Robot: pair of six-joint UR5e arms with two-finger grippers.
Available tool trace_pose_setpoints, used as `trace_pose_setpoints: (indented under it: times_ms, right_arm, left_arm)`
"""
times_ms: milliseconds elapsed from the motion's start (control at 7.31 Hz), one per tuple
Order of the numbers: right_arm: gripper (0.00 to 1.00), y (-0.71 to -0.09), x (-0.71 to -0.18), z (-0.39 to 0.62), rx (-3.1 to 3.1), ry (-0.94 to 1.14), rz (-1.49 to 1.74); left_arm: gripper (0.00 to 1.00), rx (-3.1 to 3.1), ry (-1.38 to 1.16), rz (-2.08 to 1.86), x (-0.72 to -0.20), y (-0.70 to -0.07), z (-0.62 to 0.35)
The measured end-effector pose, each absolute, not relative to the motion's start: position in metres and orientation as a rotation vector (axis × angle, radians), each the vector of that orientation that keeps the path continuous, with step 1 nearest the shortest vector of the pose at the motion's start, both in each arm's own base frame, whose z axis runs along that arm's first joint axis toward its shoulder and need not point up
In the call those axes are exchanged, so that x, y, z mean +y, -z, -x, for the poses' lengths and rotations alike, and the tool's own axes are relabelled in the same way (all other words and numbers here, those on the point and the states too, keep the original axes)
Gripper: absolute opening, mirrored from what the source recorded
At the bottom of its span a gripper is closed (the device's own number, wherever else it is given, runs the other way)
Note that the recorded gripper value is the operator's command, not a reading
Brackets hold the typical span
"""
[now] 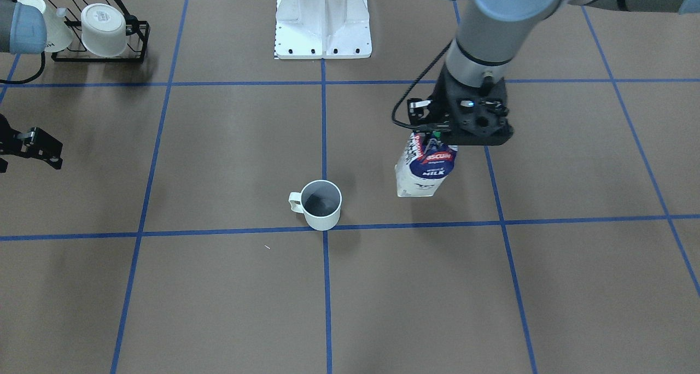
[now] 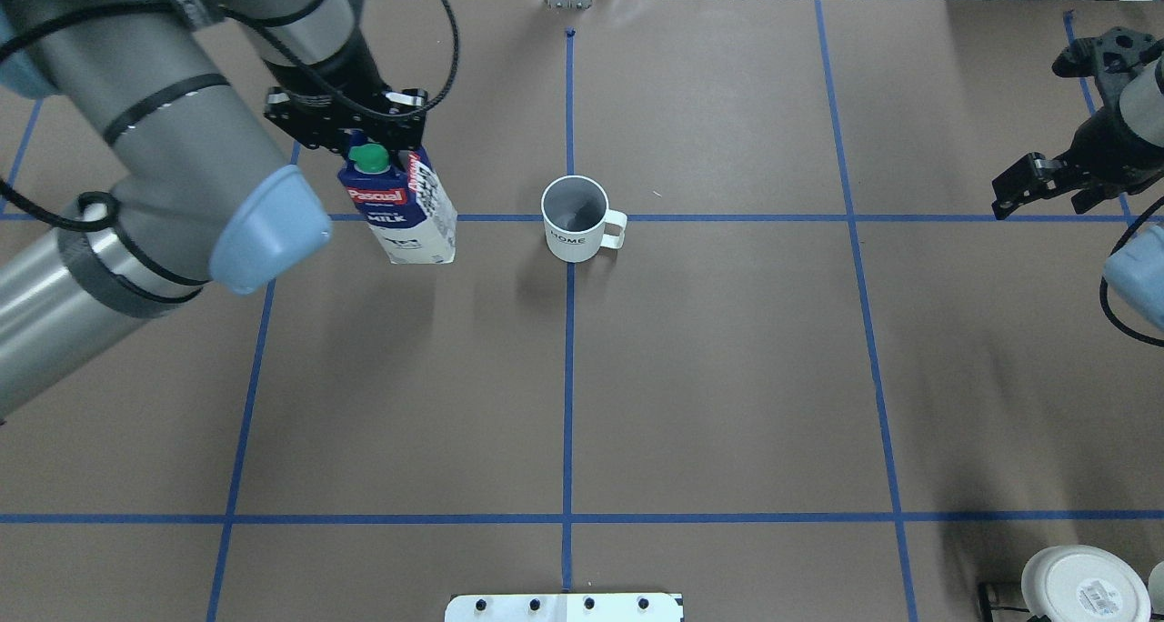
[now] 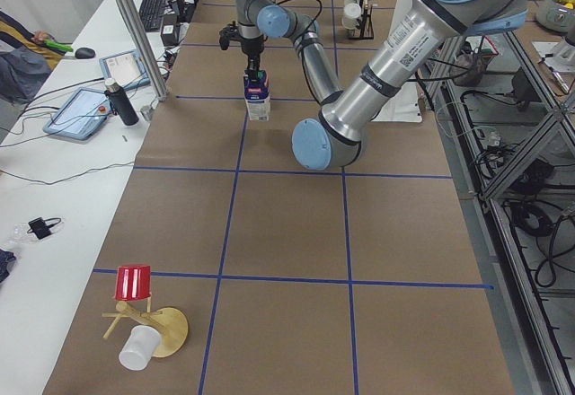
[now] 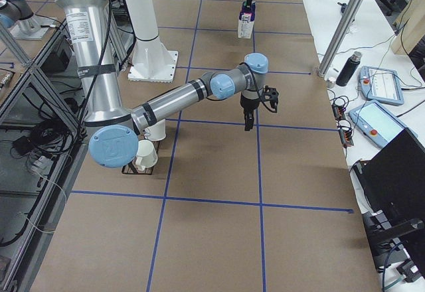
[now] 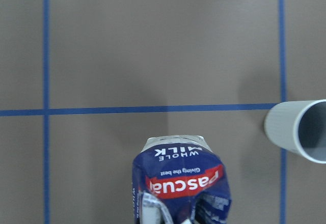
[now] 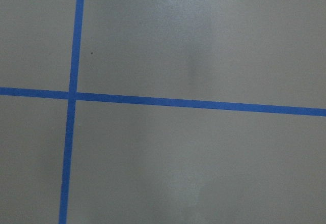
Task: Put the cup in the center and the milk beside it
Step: 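Set the milk carton beside the mug with the left gripper while the right arm withdraws, then open the left gripper and pull the left arm back from the carton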
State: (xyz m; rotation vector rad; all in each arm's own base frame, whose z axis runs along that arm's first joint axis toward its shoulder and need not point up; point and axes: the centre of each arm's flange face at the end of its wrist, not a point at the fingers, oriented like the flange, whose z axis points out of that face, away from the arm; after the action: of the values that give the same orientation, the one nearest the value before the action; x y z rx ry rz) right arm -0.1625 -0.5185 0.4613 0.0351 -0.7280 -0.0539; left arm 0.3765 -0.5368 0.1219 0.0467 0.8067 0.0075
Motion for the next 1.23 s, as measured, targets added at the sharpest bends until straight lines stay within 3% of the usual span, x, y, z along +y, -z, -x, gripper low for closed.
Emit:
trace_pose_setpoints:
  times_ms: [137,274,411,1232]
  right_arm:
    - [1.0,-0.467,-0.516,0.158,-0.724,0.058,-0.034]
    - [1.0,-0.471,-0.515,0.155,-0.722,0.058,-0.034]
    - [1.0,-0.472,-0.515,0.153,-0.721,0.056,-0.034]
    - [1.0,-0.472,-0.515,0.148,-0.721,0.049,-0.038]
  left_arm:
    - [0.0,0.814,0.001,-0.06,-0.536,-0.102,-0.397]
    - [0.13,0.818,0.007,-0.079,-0.538,-0.088,-0.41]
    - [0.98,0.812,0.01,-0.094,-0.54,-0.082,-0.419]
    - [0.98,0.8,0.002,-0.132,-0.533,-0.092,-0.44]
